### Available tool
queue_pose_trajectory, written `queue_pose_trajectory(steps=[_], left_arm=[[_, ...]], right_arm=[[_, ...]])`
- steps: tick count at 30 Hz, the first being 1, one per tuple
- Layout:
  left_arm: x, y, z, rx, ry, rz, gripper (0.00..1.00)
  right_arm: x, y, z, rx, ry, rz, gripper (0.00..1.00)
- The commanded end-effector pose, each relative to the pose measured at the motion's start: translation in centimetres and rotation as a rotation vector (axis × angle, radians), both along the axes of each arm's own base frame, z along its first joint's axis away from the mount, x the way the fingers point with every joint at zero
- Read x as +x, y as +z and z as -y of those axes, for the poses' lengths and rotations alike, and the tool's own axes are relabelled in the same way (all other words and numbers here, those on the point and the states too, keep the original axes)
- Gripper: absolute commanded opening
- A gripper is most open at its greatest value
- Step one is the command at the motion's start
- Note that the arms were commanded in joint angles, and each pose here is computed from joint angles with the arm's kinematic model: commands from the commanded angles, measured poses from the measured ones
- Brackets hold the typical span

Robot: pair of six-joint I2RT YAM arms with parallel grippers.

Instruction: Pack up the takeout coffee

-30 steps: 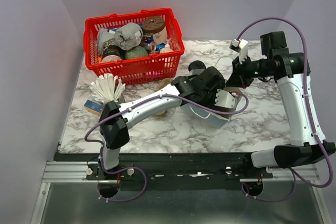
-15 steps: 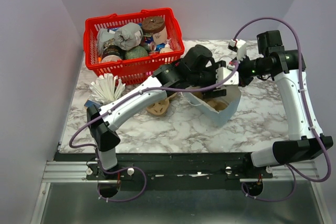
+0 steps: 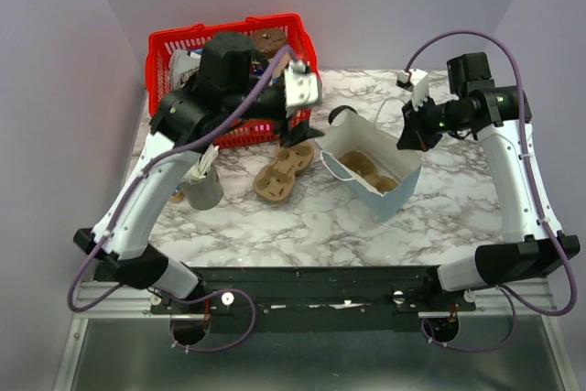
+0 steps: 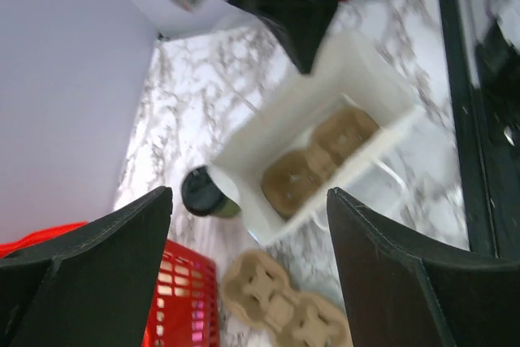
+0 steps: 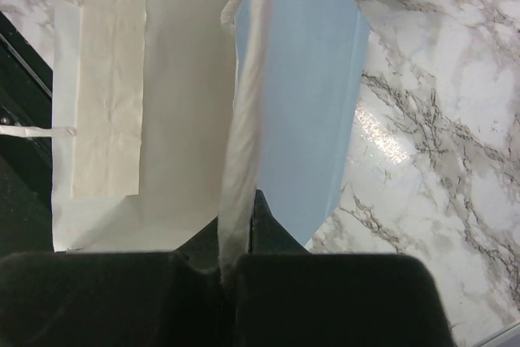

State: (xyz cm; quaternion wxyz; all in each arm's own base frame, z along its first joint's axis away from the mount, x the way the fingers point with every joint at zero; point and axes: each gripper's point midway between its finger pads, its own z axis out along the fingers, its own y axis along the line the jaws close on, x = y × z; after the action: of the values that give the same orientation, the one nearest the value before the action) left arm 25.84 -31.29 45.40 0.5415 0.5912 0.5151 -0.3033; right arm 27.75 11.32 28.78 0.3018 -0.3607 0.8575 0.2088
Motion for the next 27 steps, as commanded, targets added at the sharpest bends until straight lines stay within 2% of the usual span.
queue_pose_trajectory(steps=[1, 6, 9, 14, 15, 17, 20, 21, 23, 24, 27], left_arm=[[-4.5, -7.4, -2.3, 0.227, -0.157, 0.065, 0.85], [-6.3, -11.4, -1.3, 0.320, -0.254, 0.186, 0.87], [-6.8, -13.2, -0.1, 0.331, -0.284, 0.209, 0.87], [-6.1, -15.4, 2.3, 0.275, -0.274, 0.221, 0.84], [-6.3, -16.7, 2.6, 0.283, -0.274, 0.201, 0.81], [-6.0, -16.7, 3.5, 0.238, -0.256, 0.204, 0.77], [-6.2, -18.3, 4.2, 0.218, -0.253, 0.182, 0.64], [-6.5, -19.0, 4.2, 0.223, -0.256, 0.161, 0.56], [-6.6, -19.7, 4.2, 0.231, -0.257, 0.140, 0.48], [-6.7, -20.0, 4.2, 0.239, -0.259, 0.135, 0.39], [-6.6, -21.3, 2.9, 0.311, -0.242, 0.118, 0.23]], right_arm=[[-2.6, 0.7, 0.1, -0.004, 0.041, -0.037, 0.00], [-2.8, 1.5, -0.2, 0.008, 0.068, -0.008, 0.01], [-2.8, 1.7, -0.2, 0.002, 0.077, 0.006, 0.01], [-3.7, 1.0, -0.3, -0.022, 0.118, 0.016, 0.01], [-4.0, 1.0, -0.2, -0.036, 0.122, 0.032, 0.01], [-4.5, 0.2, -0.3, -0.047, 0.135, 0.017, 0.01], [-5.2, -0.3, -0.3, -0.054, 0.144, 0.012, 0.01], [-5.3, -0.5, -0.3, -0.057, 0.150, 0.012, 0.01], [-5.3, -0.6, -0.3, -0.061, 0.152, 0.021, 0.01], [-5.2, -0.5, -0.2, -0.064, 0.153, 0.026, 0.01], [-4.9, -0.1, -0.3, -0.073, 0.164, 0.053, 0.00]])
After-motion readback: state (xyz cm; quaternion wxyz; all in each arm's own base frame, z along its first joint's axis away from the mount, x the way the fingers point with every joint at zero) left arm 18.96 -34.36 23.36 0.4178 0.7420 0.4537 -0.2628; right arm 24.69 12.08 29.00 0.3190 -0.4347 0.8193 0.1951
